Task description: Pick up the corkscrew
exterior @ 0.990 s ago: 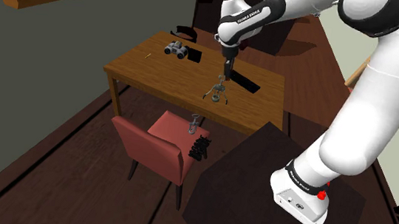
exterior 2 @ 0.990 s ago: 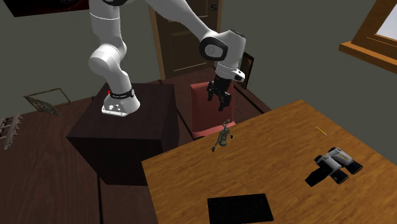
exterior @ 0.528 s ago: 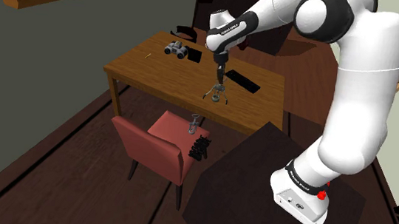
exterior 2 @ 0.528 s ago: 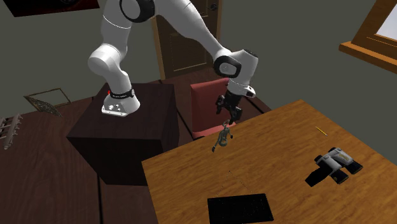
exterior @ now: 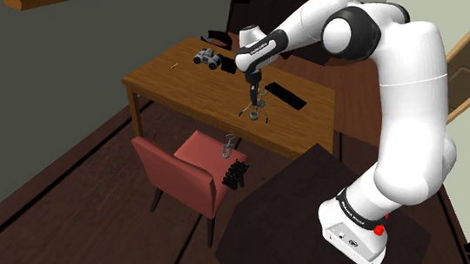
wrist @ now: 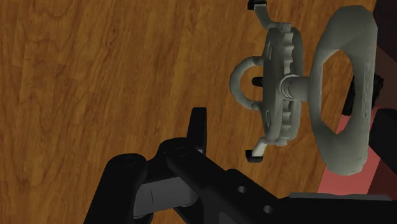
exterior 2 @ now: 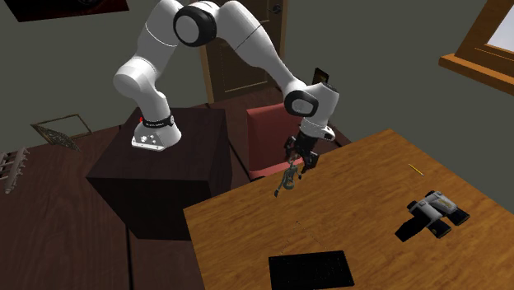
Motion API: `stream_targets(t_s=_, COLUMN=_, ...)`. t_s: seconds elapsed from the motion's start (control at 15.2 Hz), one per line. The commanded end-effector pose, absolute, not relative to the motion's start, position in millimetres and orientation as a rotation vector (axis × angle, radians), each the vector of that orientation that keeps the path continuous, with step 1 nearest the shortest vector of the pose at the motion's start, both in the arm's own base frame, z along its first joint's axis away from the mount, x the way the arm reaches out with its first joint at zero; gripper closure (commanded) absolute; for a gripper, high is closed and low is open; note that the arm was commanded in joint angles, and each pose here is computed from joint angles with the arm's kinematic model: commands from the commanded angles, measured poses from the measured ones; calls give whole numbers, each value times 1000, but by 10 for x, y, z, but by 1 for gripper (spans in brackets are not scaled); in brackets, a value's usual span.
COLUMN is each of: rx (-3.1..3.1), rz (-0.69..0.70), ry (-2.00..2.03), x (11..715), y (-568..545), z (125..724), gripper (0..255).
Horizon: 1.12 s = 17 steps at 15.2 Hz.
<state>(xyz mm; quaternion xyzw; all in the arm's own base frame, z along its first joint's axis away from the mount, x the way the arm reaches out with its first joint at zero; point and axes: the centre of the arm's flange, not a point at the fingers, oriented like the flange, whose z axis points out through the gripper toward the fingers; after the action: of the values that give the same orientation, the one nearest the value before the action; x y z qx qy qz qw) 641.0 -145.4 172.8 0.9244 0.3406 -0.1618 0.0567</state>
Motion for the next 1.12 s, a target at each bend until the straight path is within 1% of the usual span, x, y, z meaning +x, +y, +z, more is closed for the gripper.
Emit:
stream_targets(t_s=0.0, rx=2804, rz=-490, ry=1033, x=6411, y=-1448, z=1617, gripper=0)
stream_targets(t_s=0.2, rx=2804, rz=-490, ry=1033, x=6411, y=-1448, z=1534, gripper=0)
stream_targets(t_s=0.26, rx=2804, rz=-490, ry=1033, x=6404, y=-1448, z=1531, gripper=255)
stream_targets(t_s=0.86, rx=2804, rz=-490, ry=1033, x=6411, y=-1448, z=1534, gripper=255)
stream_targets(t_s=1.06, rx=2804, rz=-490, ry=1033, x=6410, y=-1448, z=1692, gripper=255)
